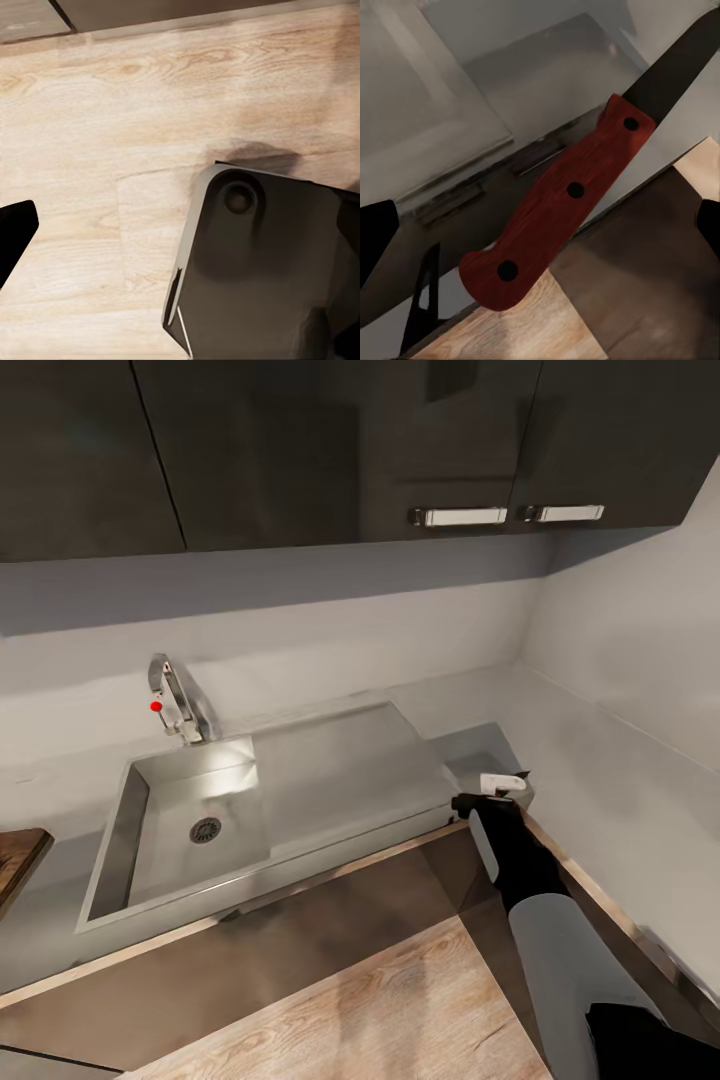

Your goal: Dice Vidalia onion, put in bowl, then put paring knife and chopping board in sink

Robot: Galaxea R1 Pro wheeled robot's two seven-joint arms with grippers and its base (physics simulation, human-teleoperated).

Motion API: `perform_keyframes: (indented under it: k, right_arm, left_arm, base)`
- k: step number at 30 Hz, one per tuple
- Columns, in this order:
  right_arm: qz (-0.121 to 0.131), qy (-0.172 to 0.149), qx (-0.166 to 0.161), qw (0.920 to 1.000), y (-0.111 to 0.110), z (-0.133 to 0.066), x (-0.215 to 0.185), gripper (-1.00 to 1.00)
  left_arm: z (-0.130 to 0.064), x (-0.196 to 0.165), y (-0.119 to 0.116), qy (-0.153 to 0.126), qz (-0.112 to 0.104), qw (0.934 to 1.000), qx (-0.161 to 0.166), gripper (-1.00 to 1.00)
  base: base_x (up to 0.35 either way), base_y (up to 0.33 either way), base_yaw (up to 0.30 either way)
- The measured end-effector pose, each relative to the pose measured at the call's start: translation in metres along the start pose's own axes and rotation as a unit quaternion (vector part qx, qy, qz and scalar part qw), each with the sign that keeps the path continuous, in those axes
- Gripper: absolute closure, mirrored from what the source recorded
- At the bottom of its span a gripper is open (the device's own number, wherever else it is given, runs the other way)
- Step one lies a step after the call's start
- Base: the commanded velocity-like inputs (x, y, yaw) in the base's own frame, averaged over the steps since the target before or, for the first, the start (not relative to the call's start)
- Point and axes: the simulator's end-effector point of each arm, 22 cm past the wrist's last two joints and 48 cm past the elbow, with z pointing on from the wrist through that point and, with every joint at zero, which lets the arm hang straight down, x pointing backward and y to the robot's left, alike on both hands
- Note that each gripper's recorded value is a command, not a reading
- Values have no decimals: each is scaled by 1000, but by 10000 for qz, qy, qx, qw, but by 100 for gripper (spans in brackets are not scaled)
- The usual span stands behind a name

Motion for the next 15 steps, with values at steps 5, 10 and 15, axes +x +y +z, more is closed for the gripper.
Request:
perform_keyframes:
  k: [5, 10, 15]
  right_arm:
    - [34, -8, -195, 9998, 6, 0, -1, -100]
    - [179, 12, -180, 9997, -1, 1, -1, -100]
    - [301, -47, -163, 9994, -6, 0, -7, -100]
  left_arm:
    - [0, 3, 1, 32, 4, 10000, -11, -100]
    - [0, 2, 1, 30, 6, 10000, -10, -100]
    - [0, 2, 1, 24, 8, 10000, -8, -100]
  base:
    - [0, 0, 0]
    - [10, -3, 0]
    - [81, -60, 0]
